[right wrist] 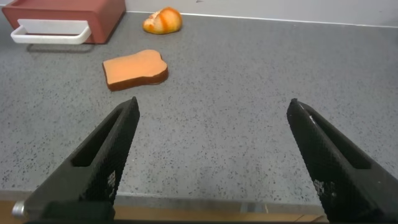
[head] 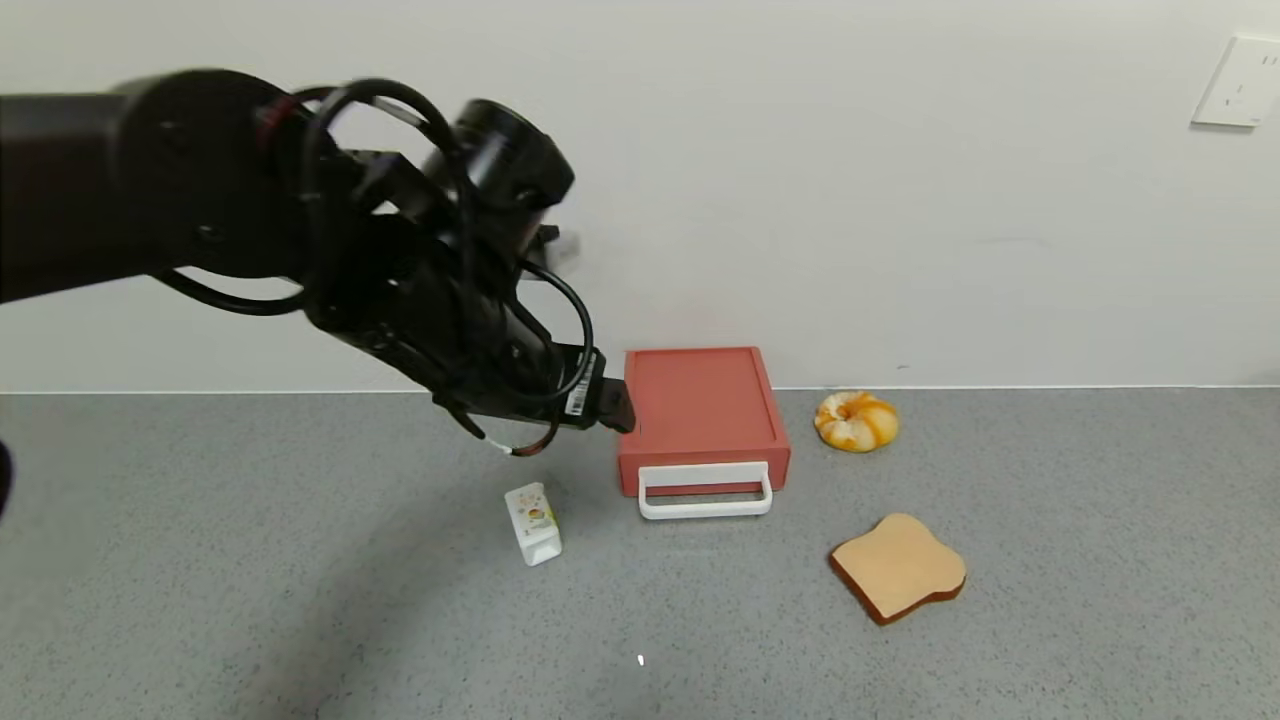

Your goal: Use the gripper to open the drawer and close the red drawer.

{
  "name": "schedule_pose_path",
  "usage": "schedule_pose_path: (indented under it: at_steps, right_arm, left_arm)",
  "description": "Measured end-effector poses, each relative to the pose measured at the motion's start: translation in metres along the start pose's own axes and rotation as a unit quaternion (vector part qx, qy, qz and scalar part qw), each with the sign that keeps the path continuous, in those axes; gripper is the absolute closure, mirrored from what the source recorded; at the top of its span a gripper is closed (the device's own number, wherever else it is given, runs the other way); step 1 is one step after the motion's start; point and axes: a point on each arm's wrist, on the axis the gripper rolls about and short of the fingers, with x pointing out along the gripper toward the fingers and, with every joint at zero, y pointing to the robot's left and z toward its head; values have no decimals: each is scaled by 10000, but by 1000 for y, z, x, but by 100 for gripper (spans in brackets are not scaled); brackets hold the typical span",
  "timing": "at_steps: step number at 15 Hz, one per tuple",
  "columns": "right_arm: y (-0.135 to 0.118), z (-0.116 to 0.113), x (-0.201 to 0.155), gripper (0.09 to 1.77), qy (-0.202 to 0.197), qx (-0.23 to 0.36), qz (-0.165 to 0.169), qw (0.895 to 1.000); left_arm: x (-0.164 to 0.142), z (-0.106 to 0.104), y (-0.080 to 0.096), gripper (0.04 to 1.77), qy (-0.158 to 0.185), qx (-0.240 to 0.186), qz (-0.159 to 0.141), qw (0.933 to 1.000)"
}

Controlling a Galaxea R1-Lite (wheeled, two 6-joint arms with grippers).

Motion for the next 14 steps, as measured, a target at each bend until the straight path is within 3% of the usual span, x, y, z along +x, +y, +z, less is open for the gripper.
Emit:
schedule_pose_path:
  at_steps: [3, 7, 10, 14]
  right_arm:
    - [0, 0, 0, 11, 0, -2, 0, 10000]
    - [0, 0, 0, 11, 0, -2, 2, 10000]
    - [0, 0, 0, 11, -1, -2, 2, 10000]
    - [0, 0, 0, 11, 0, -2, 0, 10000]
  left_arm:
    - [-38, -11, 20, 9, -294, 20, -258, 9992]
    - [-63, -44, 46, 9, -868, 152, -547, 9946]
    - [-85, -77, 64, 9, -1422, 228, -511, 9883]
    - [-114, -120, 80, 9, -1777, 129, -343, 9834]
